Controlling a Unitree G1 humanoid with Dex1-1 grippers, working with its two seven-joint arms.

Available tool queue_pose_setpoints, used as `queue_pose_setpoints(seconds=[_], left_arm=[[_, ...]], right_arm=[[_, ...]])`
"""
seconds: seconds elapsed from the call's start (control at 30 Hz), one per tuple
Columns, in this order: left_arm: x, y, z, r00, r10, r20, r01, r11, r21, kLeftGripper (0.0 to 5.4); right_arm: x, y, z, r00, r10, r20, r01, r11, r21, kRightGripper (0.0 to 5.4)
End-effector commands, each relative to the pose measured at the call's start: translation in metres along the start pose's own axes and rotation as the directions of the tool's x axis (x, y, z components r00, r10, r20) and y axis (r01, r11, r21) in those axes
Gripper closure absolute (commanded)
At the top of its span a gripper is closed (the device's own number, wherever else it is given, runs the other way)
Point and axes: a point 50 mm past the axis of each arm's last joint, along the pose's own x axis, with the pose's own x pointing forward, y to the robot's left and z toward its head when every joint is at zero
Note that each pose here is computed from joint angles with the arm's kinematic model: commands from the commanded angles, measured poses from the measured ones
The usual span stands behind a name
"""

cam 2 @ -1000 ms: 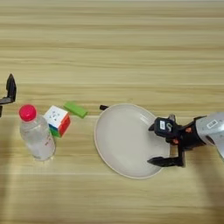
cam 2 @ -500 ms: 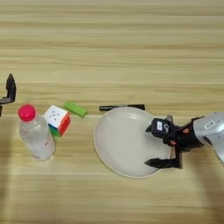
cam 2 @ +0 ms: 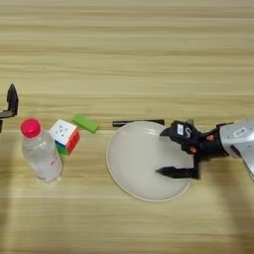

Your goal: Move the objects on the table

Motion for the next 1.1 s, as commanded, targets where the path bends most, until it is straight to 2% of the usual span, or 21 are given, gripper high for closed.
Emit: queue_pose_setpoints(seconds=[0.03,0.17,0.43,0.57,0.7,1.1], left_arm=[[0.003,-0.001,0.002,1.0,-0.004,0.015,0.004,1.0,0.004,0.0],[0.002,-0.001,0.002,1.0,-0.003,0.015,0.003,1.0,0.004,0.0],[0.002,-0.002,0.002,1.0,-0.003,0.017,0.003,1.0,0.001,0.0],[0.002,-0.001,0.001,1.0,-0.003,0.014,0.003,1.0,0.001,0.0],[0.002,-0.002,0.002,1.0,-0.003,0.016,0.003,1.0,0.0,0.0],[0.002,-0.006,0.001,1.0,-0.005,0.016,0.005,1.0,-0.009,0.0]], right_arm=[[0.002,-0.003,0.032,0.984,-0.021,0.179,0.024,1.0,-0.015,0.02],[0.015,0.012,0.056,0.942,0.03,0.335,-0.023,0.999,-0.024,0.02],[0.043,0.036,0.079,0.883,0.098,0.459,-0.097,0.995,-0.025,0.02],[0.054,0.044,0.089,0.869,0.119,0.48,-0.116,0.993,-0.037,0.02],[0.074,0.053,0.098,0.868,0.12,0.483,-0.119,0.992,-0.032,0.02],[0.115,0.064,0.11,0.888,0.106,0.448,-0.087,0.994,-0.062,0.02]])
